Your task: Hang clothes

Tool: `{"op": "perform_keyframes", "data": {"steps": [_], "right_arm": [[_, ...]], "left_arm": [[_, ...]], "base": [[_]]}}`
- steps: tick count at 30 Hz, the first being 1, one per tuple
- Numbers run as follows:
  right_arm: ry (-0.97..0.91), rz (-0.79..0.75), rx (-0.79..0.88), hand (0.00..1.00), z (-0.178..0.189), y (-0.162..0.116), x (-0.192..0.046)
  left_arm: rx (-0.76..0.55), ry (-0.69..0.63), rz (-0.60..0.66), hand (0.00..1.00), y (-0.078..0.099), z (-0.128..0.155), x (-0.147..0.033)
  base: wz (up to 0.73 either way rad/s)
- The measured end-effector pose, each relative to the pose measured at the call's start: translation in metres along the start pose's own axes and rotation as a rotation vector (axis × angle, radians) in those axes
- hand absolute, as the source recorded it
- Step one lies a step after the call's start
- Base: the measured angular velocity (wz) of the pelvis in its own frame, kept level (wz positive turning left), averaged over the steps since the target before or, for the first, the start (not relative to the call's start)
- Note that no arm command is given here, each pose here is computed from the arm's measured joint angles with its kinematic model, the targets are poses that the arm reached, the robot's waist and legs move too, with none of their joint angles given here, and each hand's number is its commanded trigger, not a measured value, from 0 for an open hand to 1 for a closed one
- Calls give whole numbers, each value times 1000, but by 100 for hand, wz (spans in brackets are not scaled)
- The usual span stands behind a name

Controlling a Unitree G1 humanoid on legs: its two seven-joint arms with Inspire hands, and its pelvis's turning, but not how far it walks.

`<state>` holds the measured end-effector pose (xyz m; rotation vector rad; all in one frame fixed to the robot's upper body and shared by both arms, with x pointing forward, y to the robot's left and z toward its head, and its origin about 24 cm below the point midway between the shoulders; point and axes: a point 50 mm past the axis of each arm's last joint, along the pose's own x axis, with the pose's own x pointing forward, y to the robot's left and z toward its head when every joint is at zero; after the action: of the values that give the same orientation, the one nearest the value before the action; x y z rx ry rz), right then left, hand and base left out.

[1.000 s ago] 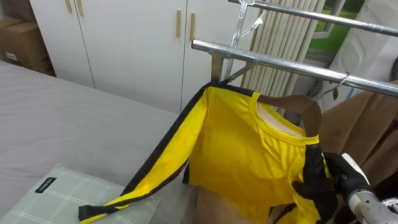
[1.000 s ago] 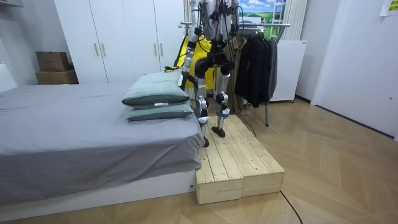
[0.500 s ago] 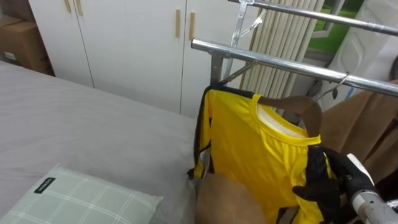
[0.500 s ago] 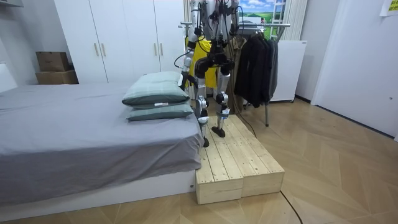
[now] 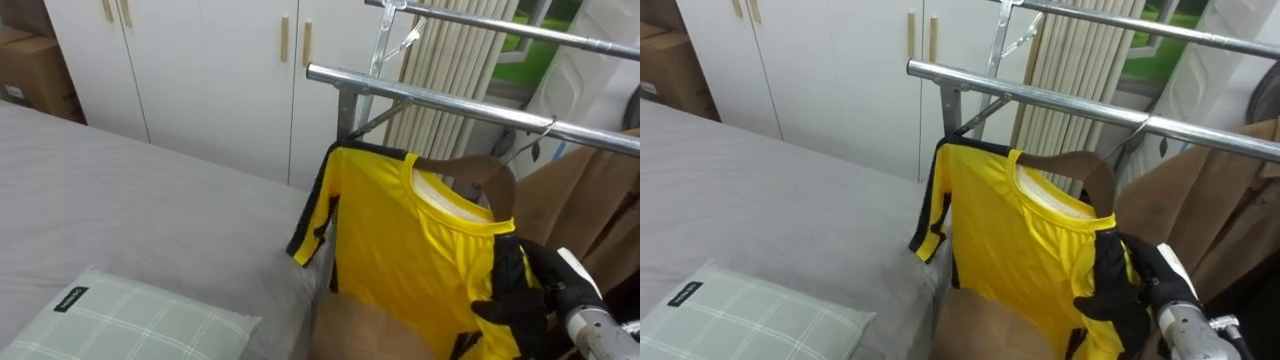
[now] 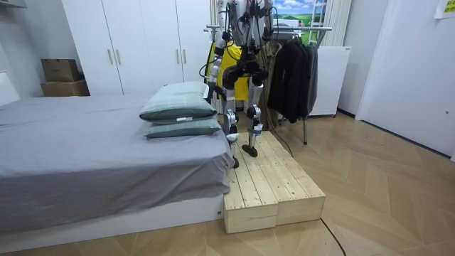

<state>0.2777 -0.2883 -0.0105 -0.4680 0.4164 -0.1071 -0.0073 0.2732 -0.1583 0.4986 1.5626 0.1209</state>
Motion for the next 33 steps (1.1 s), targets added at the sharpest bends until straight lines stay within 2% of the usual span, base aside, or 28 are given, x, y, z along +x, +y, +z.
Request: {"op": "perform_keyframes", "data": {"steps": [21,28,33], "right_arm": [[-99,-67,-20,0,30,-6,0],[-190,-199,143,0,48,-28,-5],[-178,-268,246,0,38,-37,-12]], "left_arm": [[-3,44,-1,0,0,-5,0],[-37,52,5,0,2,-7,0],[-38,57,2,0,1,-9,0]], "base": [[-3],[-6],[-8]]}}
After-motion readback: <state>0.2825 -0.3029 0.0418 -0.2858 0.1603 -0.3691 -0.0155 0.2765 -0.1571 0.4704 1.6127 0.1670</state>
